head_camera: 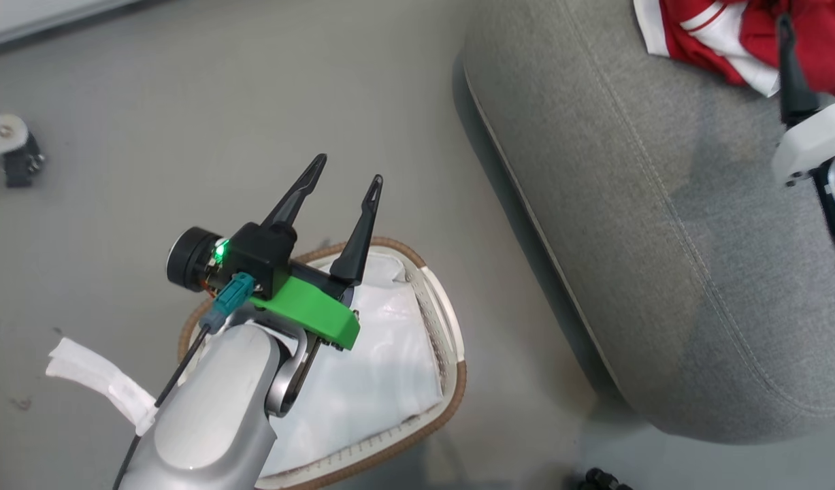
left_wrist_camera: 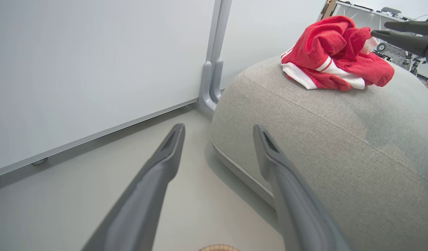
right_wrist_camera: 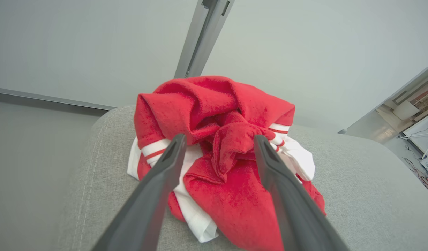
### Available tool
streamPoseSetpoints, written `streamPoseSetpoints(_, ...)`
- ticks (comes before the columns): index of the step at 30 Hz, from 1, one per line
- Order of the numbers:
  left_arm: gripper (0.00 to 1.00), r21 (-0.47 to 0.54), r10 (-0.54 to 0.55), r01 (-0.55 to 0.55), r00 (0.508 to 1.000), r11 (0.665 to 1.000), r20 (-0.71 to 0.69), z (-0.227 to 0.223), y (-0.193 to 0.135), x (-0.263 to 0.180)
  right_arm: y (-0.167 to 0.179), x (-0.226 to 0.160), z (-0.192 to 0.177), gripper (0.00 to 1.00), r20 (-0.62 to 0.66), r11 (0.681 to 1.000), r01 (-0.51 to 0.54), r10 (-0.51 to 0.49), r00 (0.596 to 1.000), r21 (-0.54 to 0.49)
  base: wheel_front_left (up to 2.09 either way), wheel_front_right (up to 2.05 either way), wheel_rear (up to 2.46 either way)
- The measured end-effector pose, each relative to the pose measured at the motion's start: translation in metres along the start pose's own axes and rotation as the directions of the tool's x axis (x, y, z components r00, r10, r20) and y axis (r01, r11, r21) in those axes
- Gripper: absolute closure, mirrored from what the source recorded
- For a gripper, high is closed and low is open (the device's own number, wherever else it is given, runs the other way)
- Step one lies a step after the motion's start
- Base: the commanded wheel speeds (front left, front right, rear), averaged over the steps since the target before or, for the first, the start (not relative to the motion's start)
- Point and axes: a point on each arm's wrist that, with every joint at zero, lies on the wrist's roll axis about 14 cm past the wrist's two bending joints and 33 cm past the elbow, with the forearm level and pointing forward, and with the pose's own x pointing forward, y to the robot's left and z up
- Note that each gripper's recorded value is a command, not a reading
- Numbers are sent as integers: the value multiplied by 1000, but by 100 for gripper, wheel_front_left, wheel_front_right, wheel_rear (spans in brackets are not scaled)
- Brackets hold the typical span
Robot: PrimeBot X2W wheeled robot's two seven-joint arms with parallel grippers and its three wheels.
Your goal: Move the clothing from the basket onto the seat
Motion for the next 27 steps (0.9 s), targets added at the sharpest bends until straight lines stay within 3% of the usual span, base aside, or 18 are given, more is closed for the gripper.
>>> streamPoseSetpoints(11,0,-10,239,-239,967,971,94,46,32,-55,71,-17,66,0,172,981,-140,116,978,137,0,0,0)
streamPoseSetpoints(20,0,-44,486,-485,863,873,139,61,70,-139,133,-54,80,0,226,933,-249,193,955,258,0,0,0)
streamPoseSetpoints(27,0,-46,596,-597,786,801,165,67,78,-195,161,-88,77,0,229,892,-280,207,951,356,0,0,0)
